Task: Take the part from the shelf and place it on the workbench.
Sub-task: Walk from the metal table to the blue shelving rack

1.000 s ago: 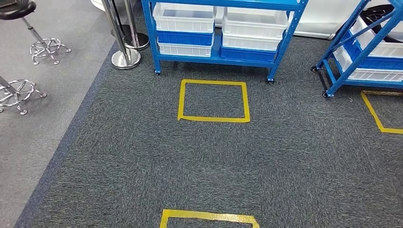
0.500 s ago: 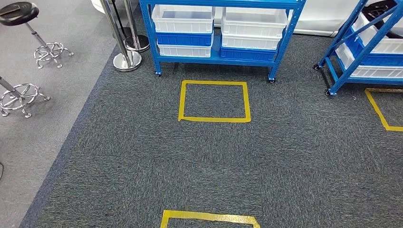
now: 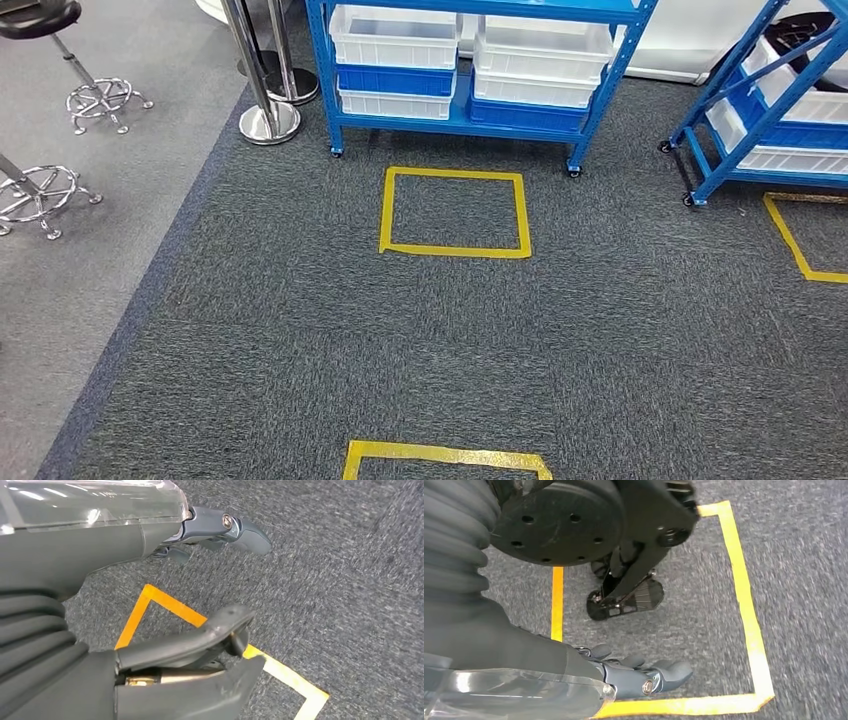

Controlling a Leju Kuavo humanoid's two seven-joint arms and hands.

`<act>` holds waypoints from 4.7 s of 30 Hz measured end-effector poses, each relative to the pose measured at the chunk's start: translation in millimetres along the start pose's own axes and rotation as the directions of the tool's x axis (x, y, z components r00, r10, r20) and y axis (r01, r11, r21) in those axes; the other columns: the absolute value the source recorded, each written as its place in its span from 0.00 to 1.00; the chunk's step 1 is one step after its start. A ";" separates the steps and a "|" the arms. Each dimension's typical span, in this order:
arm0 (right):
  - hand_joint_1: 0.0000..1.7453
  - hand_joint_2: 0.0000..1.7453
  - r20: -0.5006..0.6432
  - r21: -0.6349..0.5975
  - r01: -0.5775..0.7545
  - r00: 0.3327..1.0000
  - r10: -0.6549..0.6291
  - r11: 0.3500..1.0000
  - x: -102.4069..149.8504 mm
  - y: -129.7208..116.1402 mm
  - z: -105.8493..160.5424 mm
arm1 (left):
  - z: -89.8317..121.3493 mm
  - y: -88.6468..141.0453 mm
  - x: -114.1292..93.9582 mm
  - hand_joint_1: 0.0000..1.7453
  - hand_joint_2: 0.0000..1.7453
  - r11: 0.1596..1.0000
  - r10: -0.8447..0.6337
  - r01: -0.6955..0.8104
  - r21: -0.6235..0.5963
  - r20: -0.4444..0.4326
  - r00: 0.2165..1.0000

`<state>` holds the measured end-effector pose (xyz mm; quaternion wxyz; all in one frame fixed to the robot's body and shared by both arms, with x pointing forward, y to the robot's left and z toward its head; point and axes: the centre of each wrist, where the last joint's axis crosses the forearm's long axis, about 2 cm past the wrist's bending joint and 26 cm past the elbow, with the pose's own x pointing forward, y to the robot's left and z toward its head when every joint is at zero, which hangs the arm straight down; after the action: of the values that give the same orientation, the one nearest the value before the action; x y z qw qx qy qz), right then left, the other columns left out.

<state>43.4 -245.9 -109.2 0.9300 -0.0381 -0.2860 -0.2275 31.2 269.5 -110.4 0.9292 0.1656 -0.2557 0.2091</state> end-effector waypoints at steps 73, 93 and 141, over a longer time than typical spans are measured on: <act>0.00 0.00 -0.004 -0.018 -0.019 1.000 0.019 1.000 1.4 -4.2 -1.1 | 1.1 -2.9 -0.6 0.00 0.00 0.998 -0.034 0.035 -0.058 0.009 0.999; 0.00 0.00 -0.011 -0.022 -0.016 1.000 0.016 1.000 0.1 -4.9 -0.4 | 1.3 1.2 -3.2 0.00 0.00 0.997 -0.064 0.063 -0.053 -0.015 0.998; 0.00 0.00 -0.010 -0.022 -0.024 1.000 0.023 0.999 1.7 -5.0 -1.3 | 1.4 -4.2 0.0 0.00 0.00 0.997 -0.058 0.057 -0.046 -0.020 0.998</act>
<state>43.1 -251.3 -109.6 0.9335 -0.0505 -0.2787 -0.2198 32.6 265.3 -110.1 0.9411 0.1494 -0.2457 0.1781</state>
